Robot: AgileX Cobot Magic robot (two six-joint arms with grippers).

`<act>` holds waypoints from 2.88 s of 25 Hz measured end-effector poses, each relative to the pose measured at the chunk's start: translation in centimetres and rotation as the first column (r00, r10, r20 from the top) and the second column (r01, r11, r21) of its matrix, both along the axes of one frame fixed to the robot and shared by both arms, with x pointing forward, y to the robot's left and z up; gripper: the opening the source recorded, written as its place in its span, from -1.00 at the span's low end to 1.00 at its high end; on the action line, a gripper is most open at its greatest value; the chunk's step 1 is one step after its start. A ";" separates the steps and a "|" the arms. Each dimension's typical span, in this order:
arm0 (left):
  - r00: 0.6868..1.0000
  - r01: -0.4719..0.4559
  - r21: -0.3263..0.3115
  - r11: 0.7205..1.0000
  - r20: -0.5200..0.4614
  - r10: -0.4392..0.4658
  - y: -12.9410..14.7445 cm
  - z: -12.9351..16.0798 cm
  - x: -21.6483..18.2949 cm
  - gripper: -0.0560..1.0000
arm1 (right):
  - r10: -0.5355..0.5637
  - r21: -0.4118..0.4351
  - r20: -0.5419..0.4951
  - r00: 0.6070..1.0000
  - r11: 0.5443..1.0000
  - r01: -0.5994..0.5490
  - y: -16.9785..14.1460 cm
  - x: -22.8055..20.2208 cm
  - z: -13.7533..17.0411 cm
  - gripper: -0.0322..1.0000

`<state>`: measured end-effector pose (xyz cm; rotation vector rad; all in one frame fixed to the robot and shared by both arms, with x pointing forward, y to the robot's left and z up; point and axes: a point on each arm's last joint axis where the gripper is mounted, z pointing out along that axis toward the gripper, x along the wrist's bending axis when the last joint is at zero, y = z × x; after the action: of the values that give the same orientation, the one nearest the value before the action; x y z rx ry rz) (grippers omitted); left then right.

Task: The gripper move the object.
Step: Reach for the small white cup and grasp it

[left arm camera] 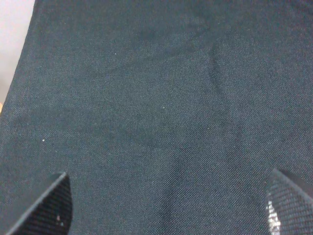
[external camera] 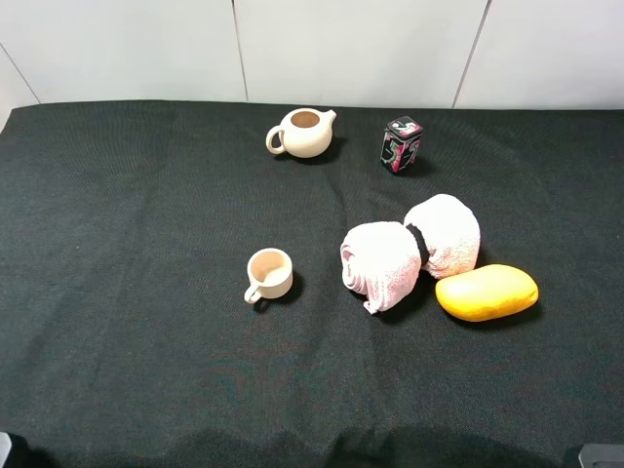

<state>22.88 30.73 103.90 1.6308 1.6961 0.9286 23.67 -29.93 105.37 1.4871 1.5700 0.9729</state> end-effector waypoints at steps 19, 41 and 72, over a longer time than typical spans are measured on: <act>1.000 0.001 0.001 1.000 0.000 -0.001 0.0 0.0 0.0 0.68 | 0.000 0.000 0.000 1.000 1.000 0.000 0.0 0.0 0.0 0.41; 1.000 0.001 0.001 1.000 0.000 -0.001 0.0 0.0 0.0 0.68 | 0.000 0.000 0.000 1.000 1.000 0.000 0.0 0.0 0.0 0.41; 0.999 0.015 -0.044 0.999 0.039 -0.014 -0.3 1.2 0.7 0.67 | 0.000 0.000 0.000 1.000 1.000 0.000 0.0 0.0 0.0 0.41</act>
<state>23.57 30.40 105.14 1.5845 1.6655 0.9031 23.67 -29.93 105.37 1.4871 1.5700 0.9729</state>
